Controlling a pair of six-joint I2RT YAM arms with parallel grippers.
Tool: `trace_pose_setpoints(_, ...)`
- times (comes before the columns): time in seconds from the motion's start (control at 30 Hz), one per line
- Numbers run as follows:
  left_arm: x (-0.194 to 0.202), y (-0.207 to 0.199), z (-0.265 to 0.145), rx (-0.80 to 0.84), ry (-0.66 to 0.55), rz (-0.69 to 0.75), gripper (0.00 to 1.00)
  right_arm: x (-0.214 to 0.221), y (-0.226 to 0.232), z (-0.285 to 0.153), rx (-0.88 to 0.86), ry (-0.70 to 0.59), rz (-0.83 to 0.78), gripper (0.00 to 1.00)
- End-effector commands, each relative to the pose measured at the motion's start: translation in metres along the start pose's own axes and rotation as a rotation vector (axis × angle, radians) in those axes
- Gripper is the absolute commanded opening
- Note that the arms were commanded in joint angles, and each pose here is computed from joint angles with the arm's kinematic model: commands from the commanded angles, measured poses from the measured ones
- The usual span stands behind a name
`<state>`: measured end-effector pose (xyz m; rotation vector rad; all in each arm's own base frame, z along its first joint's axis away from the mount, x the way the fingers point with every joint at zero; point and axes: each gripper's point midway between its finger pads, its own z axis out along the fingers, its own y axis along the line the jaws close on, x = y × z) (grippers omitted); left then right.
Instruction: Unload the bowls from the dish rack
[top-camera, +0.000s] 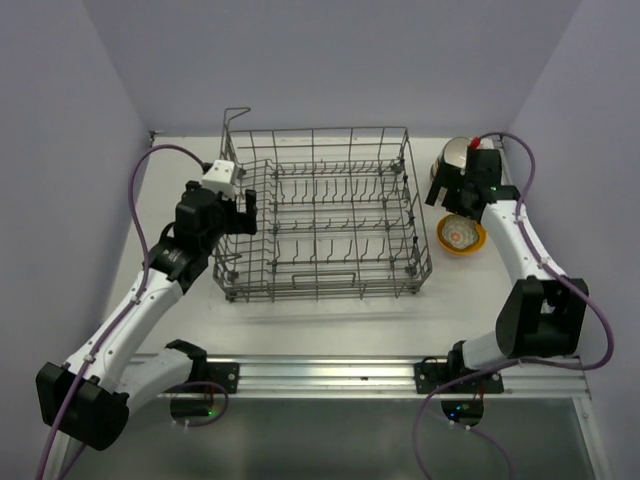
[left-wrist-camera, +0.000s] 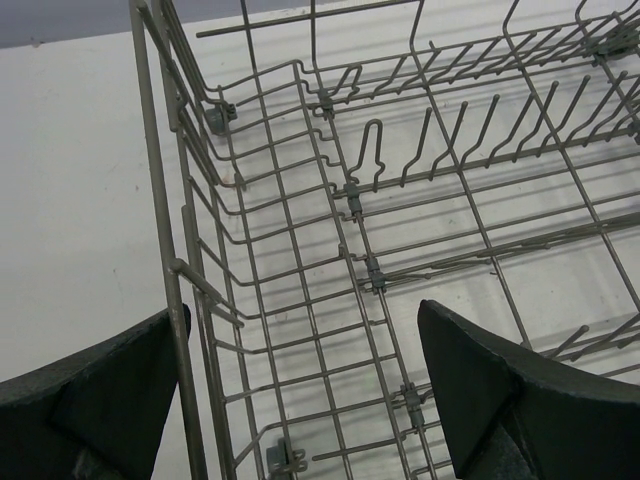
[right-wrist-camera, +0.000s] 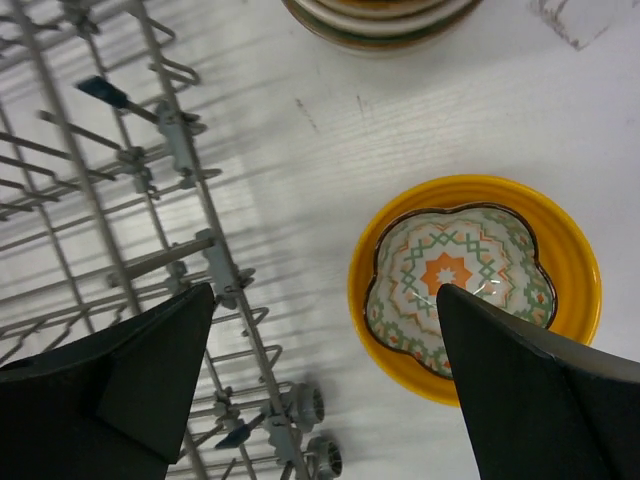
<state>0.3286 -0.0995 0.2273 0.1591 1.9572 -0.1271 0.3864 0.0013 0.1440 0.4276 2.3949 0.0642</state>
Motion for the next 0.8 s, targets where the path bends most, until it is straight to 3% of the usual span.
trace_pose_setpoints(0.0, -0.025, -0.002, -0.008, 0.006, -0.079, -0.015, 1.0, -0.041, 0.024, -0.046, -0.114, -0.141, 0.002, 0.98)
trace_pose_setpoints(0.23, -0.031, 0.002, -0.014, -0.007, -0.119, -0.023, 1.0, -0.065, 0.069, -0.106, -0.318, -0.246, -0.043, 0.99)
trace_pose_setpoints(0.4, -0.037, 0.005, -0.019, -0.02, -0.158, -0.026, 1.0, -0.051, 0.12, -0.147, -0.465, -0.319, -0.132, 0.99)
trace_pose_setpoints(0.57, -0.042, 0.01, -0.023, -0.045, -0.182, -0.03, 1.0, -0.024, 0.143, -0.151, -0.544, -0.312, -0.161, 0.99)
trace_pose_setpoints(0.77, -0.042, 0.013, -0.025, -0.058, -0.194, -0.029, 1.0, -0.005, 0.133, -0.125, -0.488, -0.254, -0.15, 0.99)
